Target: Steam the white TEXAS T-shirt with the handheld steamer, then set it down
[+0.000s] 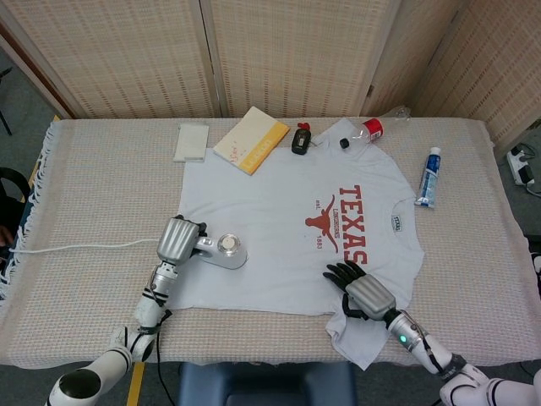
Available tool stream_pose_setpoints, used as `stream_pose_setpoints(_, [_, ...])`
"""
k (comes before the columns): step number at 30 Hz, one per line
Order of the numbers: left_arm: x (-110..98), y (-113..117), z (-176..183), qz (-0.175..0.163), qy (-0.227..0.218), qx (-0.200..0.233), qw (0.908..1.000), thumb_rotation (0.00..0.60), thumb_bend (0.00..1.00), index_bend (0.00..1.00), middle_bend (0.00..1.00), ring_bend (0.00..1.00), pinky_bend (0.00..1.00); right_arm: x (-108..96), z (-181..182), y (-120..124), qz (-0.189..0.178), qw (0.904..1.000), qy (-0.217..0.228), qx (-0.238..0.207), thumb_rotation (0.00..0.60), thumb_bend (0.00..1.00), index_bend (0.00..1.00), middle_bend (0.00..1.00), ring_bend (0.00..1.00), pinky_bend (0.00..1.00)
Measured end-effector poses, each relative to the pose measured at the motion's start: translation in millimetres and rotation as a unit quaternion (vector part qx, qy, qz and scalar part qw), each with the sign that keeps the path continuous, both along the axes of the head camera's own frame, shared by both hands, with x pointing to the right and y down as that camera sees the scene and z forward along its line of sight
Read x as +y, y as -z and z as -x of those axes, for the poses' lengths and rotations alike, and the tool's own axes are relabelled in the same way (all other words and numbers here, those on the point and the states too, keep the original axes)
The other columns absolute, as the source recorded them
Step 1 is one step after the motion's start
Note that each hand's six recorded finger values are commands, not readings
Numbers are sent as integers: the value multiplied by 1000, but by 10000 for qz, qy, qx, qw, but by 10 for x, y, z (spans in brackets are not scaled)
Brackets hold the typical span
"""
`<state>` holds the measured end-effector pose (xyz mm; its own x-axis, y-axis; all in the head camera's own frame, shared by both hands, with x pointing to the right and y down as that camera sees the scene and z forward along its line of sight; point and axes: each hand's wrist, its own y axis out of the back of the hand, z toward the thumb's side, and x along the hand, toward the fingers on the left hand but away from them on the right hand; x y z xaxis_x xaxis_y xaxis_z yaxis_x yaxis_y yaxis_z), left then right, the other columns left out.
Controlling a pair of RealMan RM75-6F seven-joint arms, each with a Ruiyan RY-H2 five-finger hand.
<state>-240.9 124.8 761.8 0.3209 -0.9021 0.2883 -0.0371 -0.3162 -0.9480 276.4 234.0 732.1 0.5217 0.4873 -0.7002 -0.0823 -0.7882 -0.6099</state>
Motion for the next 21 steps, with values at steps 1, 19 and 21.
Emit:
stream_pose_setpoints(1, [-2,-6,87,-5,37,-74,10000,600,316,920,1000,918,685,-1,3,-1,0,10000,2,-2,182,918,0,0,0,0])
stream_pose_setpoints(19, [-96,204,1002,-238,1338,303,9903,600,315,920,1000,916,689,-36,8,-18,24,10000,-49,-56,178,920,0,0,0,0])
stream_pose_setpoints(21, [-75,248,902,-328,1245,437,9907,600,315,920,1000,916,689,-32,8,-19,32,10000,-36,-58,179,920,0,0,0,0])
